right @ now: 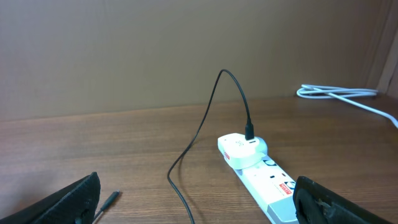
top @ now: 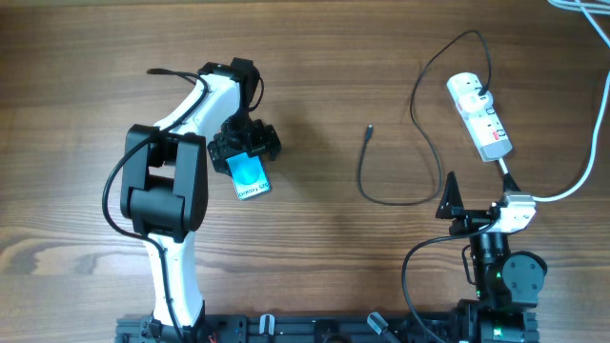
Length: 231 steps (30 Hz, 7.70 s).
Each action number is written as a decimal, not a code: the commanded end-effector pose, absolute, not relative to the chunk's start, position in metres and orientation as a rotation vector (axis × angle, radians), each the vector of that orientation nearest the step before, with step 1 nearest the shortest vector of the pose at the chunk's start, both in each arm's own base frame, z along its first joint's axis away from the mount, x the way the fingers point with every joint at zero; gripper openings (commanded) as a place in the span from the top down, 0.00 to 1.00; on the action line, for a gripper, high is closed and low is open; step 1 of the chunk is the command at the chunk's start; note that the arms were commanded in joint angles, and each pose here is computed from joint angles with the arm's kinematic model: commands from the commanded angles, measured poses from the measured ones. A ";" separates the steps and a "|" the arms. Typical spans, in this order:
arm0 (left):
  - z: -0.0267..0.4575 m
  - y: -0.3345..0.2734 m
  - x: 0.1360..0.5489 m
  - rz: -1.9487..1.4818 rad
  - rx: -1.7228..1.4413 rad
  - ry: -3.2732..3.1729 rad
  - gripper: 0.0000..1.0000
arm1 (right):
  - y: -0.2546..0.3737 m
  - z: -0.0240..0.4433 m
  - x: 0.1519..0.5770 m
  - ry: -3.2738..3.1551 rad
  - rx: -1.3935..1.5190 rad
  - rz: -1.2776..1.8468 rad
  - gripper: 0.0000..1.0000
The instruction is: Plug charger to phone and switch on socket
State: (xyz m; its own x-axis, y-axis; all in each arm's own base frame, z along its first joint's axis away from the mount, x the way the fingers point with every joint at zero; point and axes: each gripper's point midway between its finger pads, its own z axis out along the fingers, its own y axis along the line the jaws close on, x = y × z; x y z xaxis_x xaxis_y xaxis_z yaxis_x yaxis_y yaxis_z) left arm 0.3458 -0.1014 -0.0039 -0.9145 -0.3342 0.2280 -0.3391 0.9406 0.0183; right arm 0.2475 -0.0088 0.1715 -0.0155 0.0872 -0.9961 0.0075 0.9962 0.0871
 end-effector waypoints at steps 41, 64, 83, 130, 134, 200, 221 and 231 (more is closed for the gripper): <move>-0.032 -0.082 0.341 -0.038 0.648 -3.043 0.00 | -0.013 0.173 0.247 1.577 0.098 0.056 0.00; -0.032 -0.083 0.343 -0.030 0.649 -3.053 0.00 | -0.013 0.173 0.247 1.577 0.098 0.056 0.00; -0.032 -0.083 0.347 -0.028 0.634 -3.069 0.00 | -0.013 0.173 0.247 1.577 0.098 0.056 0.00; 0.000 -0.088 0.331 0.009 0.615 -3.049 0.35 | -0.009 0.174 0.247 1.526 0.464 0.454 0.00; 0.000 -0.088 0.332 0.009 0.615 -3.050 0.34 | -0.004 0.173 0.247 1.524 0.496 0.531 0.00; 0.016 -0.153 0.304 0.567 0.255 -2.865 0.42 | 0.340 0.020 0.276 2.495 -0.566 1.275 0.26; 0.015 -0.171 0.295 0.538 0.149 -2.880 0.39 | 0.344 0.013 0.268 2.603 -0.391 1.366 0.67; 0.015 -0.171 0.296 0.540 0.148 -2.883 0.37 | 0.345 0.014 0.268 2.625 -0.339 1.384 0.77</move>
State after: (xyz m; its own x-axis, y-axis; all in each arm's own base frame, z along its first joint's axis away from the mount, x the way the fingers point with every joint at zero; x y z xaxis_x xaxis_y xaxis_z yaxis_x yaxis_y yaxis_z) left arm 0.3008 -0.1642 0.0132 -0.9713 -0.0927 0.2189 -0.1631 0.9298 -0.3299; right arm 0.2691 0.3373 0.0077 -0.9640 -0.1133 -0.2405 -0.2606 0.5809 0.7711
